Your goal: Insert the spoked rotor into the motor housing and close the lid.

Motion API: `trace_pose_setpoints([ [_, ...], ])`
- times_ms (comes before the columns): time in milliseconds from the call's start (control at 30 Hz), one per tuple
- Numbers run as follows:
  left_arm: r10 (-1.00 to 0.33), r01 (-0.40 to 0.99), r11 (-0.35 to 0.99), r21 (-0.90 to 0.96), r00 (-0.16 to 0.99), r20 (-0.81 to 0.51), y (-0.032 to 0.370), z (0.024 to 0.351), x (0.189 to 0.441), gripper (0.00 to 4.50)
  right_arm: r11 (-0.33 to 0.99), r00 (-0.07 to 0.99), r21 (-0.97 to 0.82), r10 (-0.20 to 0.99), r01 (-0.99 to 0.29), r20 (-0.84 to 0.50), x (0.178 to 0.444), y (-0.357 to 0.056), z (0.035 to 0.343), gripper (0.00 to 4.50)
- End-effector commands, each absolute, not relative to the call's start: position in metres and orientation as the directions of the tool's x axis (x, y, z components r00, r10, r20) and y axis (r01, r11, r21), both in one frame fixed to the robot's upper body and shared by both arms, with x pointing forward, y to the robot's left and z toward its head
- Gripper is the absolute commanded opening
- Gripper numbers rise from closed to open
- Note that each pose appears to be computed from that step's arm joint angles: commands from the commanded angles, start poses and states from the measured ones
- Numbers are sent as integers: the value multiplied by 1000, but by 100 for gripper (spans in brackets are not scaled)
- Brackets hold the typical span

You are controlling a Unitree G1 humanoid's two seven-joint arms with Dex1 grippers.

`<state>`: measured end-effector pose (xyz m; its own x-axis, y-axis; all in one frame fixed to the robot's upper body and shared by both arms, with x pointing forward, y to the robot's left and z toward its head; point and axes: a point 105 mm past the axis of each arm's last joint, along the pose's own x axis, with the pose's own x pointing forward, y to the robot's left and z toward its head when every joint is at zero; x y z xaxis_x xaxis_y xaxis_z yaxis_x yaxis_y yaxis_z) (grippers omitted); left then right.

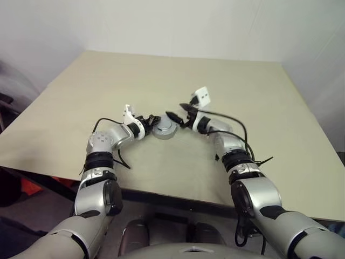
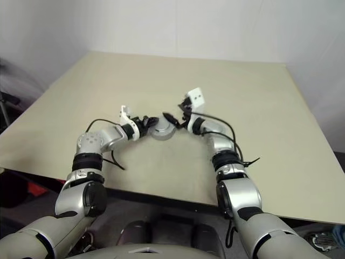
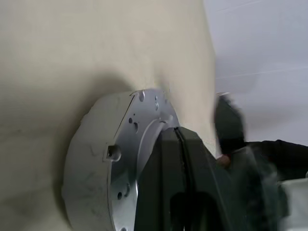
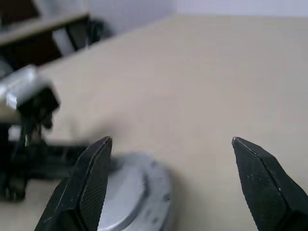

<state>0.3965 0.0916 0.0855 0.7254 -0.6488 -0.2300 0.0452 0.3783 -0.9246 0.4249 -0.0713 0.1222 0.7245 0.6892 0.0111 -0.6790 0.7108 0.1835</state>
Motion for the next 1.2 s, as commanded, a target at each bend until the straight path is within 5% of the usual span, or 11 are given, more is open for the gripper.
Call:
trace_pose_setpoints([
  [33,-658,39,403,-914,707,-259,89,81,394,0,732,774,301,632,-611,33,435,-92,151,449],
  [233,-652,50,411,-910,714,-255,92,82,395,0,697,715,605,639,-384,-283,415,-127,120,449],
  [467,-639,44,418,-908,725,-259,98,80,394,0,629,564,713,726,-311,-394,379,-125,103,449],
  [767,-619,52,442,-896,741,-262,103,82,395,0,560,491,776,783,-290,-382,371,-64,67,449],
  [1200,-596,54,470,-881,756,-271,113,86,395,0,464,491,850,817,-251,-301,383,5,70,449],
])
